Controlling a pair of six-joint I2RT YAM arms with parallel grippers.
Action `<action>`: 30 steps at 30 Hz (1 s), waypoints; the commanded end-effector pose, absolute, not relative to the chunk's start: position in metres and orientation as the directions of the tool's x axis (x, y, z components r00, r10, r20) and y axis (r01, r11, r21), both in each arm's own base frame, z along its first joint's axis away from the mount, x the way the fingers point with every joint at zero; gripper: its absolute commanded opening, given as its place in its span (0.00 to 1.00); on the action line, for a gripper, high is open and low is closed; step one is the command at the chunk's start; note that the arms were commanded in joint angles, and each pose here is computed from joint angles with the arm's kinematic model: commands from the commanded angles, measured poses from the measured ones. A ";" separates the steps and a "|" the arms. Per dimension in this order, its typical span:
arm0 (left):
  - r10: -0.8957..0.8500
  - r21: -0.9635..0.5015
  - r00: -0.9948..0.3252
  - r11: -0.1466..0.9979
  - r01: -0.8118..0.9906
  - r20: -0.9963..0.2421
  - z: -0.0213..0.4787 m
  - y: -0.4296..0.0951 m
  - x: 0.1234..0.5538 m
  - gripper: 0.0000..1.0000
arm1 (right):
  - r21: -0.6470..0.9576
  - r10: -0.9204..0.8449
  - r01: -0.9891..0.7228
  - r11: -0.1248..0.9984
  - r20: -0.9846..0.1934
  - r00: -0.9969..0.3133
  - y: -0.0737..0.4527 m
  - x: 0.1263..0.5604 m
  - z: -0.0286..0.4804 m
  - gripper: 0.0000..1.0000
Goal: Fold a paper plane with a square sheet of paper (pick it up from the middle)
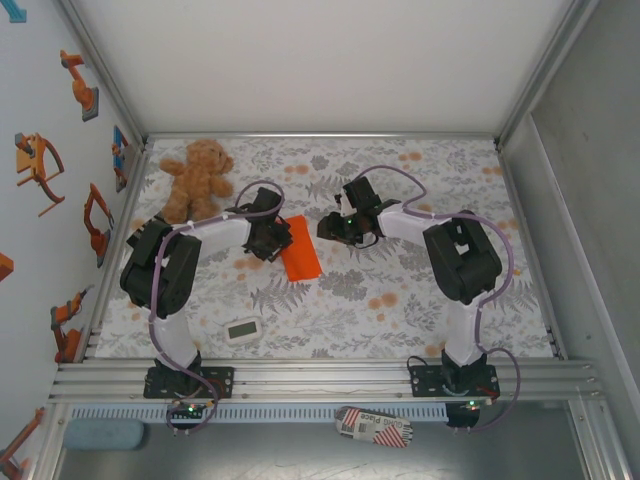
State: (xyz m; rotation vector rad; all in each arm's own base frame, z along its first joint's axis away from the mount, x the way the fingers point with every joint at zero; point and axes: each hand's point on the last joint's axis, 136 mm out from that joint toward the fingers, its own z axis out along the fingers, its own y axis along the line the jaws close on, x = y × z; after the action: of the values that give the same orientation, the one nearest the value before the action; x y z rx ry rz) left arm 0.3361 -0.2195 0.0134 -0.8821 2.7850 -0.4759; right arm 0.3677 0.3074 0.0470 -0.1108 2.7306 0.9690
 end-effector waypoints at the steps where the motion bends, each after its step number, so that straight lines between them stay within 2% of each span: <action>1: -0.628 -0.083 -0.773 0.778 -0.623 -0.090 -0.044 -0.170 0.304 0.34 | 0.613 -0.002 -0.170 0.772 -0.266 -0.964 0.309 0.372 0.050 0.44; 10: -0.665 -0.058 -0.742 0.747 -0.662 -0.086 -0.051 -0.165 0.299 0.36 | 0.618 -0.043 -0.184 0.764 -0.236 -0.971 0.311 0.363 0.045 0.38; 20: -0.608 0.004 -0.792 0.793 -0.609 -0.061 -0.060 -0.163 0.292 0.37 | 0.613 -0.040 -0.182 0.769 -0.238 -0.970 0.309 0.363 0.045 0.34; 26: -0.623 0.015 -0.779 0.780 -0.625 -0.070 -0.062 -0.157 0.286 0.31 | 0.607 -0.028 -0.188 0.772 -0.263 -0.965 0.309 0.368 0.052 0.33; 30: -0.617 -0.010 -0.784 0.786 -0.618 -0.073 -0.060 -0.161 0.291 0.31 | 0.619 -0.034 -0.187 0.763 -0.250 -0.968 0.312 0.368 0.050 0.33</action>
State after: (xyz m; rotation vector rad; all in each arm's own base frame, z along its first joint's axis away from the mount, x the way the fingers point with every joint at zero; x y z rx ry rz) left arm 0.3341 -0.2165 0.0078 -0.9610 2.8012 -0.4112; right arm 0.3611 0.3086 0.0464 -0.1612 2.7454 0.9877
